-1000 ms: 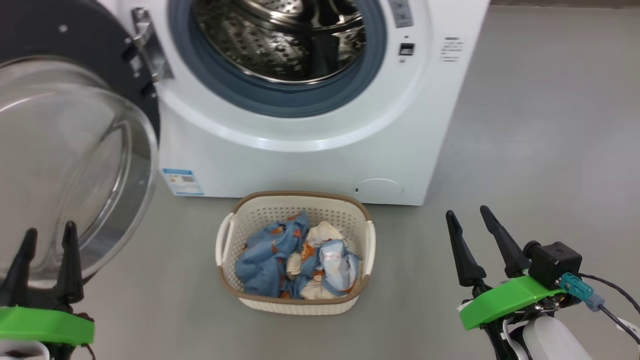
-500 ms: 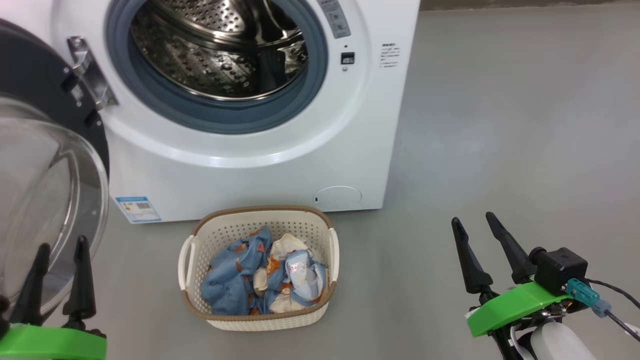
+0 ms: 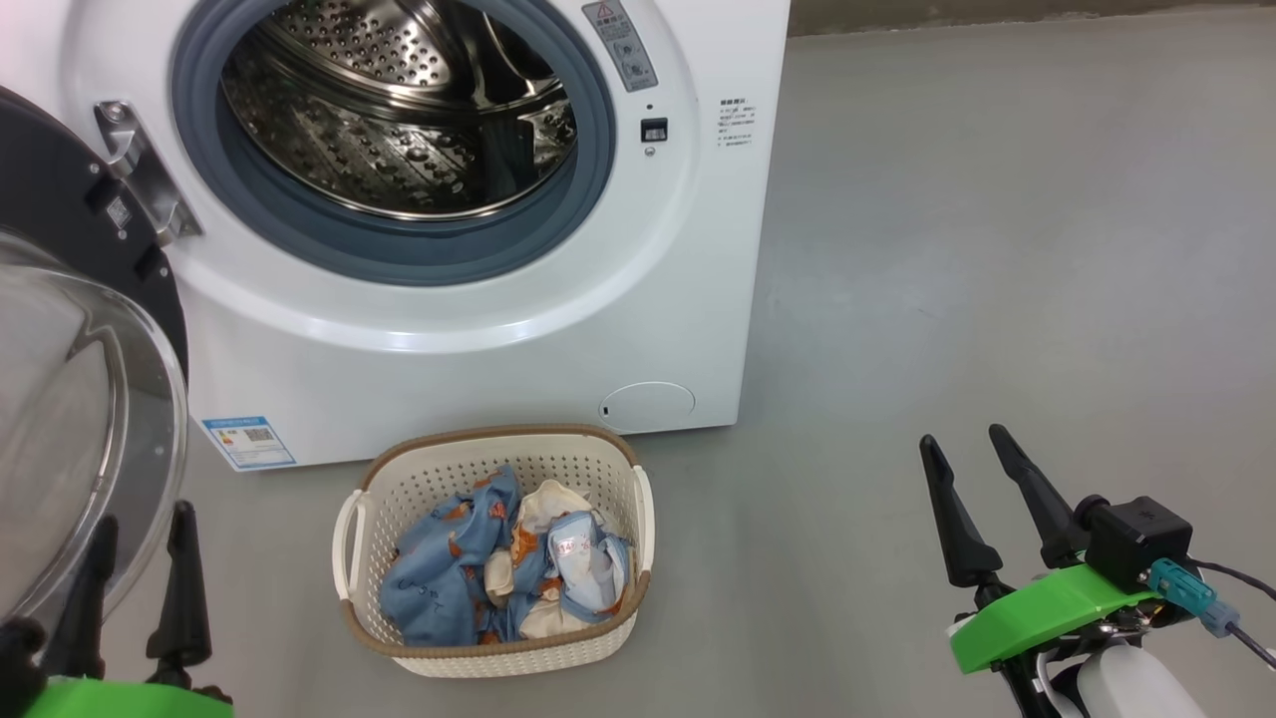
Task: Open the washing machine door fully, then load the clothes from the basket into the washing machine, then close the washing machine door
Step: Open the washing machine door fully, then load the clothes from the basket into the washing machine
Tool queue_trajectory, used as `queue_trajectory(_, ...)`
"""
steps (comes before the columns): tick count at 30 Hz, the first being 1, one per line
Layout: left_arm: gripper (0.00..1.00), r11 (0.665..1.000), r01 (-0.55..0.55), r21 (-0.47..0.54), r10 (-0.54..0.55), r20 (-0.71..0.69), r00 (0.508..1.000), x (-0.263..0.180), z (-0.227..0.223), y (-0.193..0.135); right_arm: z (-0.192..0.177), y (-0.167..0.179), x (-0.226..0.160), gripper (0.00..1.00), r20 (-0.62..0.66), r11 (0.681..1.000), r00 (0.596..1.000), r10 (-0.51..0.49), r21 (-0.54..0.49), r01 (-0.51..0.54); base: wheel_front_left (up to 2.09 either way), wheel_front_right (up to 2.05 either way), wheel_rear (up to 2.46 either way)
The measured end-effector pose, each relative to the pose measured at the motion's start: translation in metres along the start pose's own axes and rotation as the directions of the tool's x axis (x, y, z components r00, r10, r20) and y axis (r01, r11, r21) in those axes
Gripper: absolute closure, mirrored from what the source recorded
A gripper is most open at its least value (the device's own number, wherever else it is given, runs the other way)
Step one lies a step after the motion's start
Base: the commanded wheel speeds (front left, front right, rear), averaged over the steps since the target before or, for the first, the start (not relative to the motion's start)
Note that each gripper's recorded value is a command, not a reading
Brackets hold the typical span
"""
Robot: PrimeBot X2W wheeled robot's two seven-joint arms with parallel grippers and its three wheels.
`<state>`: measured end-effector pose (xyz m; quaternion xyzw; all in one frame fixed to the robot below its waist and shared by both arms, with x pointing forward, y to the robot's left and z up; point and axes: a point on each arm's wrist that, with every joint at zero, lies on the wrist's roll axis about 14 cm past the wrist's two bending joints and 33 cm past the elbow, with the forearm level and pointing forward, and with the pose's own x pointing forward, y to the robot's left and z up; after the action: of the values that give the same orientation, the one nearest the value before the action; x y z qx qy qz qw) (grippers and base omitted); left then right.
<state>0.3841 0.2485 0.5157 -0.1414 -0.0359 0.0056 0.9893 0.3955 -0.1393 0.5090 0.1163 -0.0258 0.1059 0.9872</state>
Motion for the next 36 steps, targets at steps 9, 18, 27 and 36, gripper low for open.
queue_trajectory(9, 0.0, 1.0, 0.01, 0.016, -0.009, -0.023, 1.0, -0.005, -0.007, -0.002, 0.002, -0.003, 0.0, 0.0, 0.005, 1.0, 1.0, -0.007, -0.004, 0.007, 0.0, 0.0, 0.0)
queue_trajectory(18, 0.0, 0.999, 0.023, 0.039, -0.022, -0.028, 0.999, -0.005, -0.008, -0.005, 0.004, -0.005, -0.003, 0.0, 0.009, 1.0, 1.0, -0.014, -0.011, 0.014, 0.0, 0.0, 0.0)
queue_trajectory(27, 0.0, 0.998, 0.023, 0.054, -0.021, -0.033, 0.999, -0.011, -0.01, -0.005, 0.002, -0.005, -0.007, 0.0, 0.004, 1.0, 1.0, -0.016, -0.011, 0.016, 0.0, 0.0, 0.0)
queue_trajectory(36, 0.0, 0.997, 0.022, 0.07, -0.02, -0.028, 0.999, -0.013, -0.009, -0.005, 0.002, -0.005, -0.006, 0.0, 0.003, 1.0, 1.0, -0.009, -0.019, 0.009, 0.0, 0.0, 0.0)
